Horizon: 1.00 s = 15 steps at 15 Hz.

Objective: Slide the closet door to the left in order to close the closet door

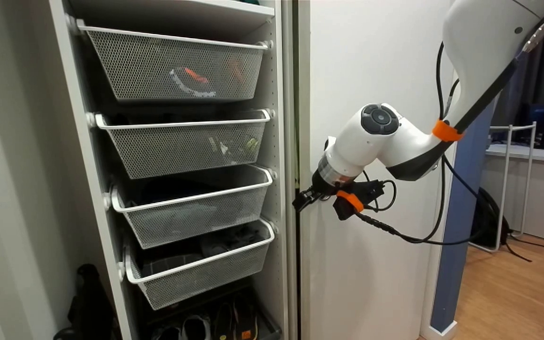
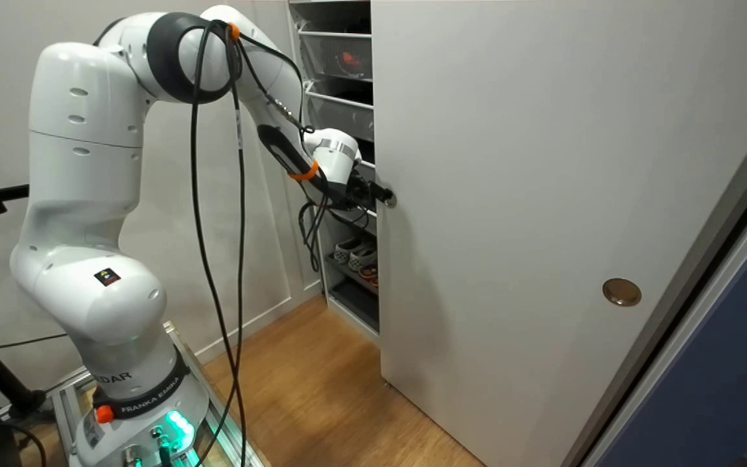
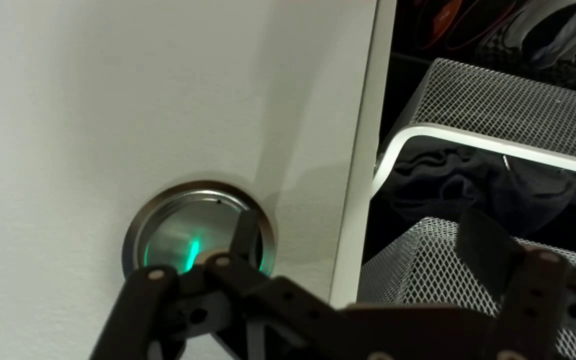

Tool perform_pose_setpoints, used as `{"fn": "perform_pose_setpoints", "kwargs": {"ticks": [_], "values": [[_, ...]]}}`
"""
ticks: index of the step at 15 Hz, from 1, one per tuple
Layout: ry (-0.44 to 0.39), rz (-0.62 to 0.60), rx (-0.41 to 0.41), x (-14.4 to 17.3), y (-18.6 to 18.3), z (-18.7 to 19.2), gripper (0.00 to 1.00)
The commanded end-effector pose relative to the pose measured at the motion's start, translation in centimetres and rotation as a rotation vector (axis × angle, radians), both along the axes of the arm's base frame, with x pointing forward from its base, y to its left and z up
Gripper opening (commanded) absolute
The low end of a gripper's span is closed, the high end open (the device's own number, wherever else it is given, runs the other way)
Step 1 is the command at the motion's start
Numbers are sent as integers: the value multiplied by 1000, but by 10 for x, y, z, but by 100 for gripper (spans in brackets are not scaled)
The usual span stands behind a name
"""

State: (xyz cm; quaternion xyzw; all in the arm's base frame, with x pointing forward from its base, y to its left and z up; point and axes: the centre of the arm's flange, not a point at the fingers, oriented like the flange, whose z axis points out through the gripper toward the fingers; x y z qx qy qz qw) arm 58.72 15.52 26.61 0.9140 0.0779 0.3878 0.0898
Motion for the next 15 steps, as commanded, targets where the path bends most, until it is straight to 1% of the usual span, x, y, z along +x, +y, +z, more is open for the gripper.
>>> {"fn": "perform_pose_setpoints", "kwargs": {"ticks": [1,4,8,11,15], "values": [[-32,129,82,13,53,-9,100],[-62,161,98,14,75,-11,100],[-80,232,111,14,119,-13,100],[-99,303,104,14,152,-18,100],[-139,414,75,19,196,-30,100]]}}
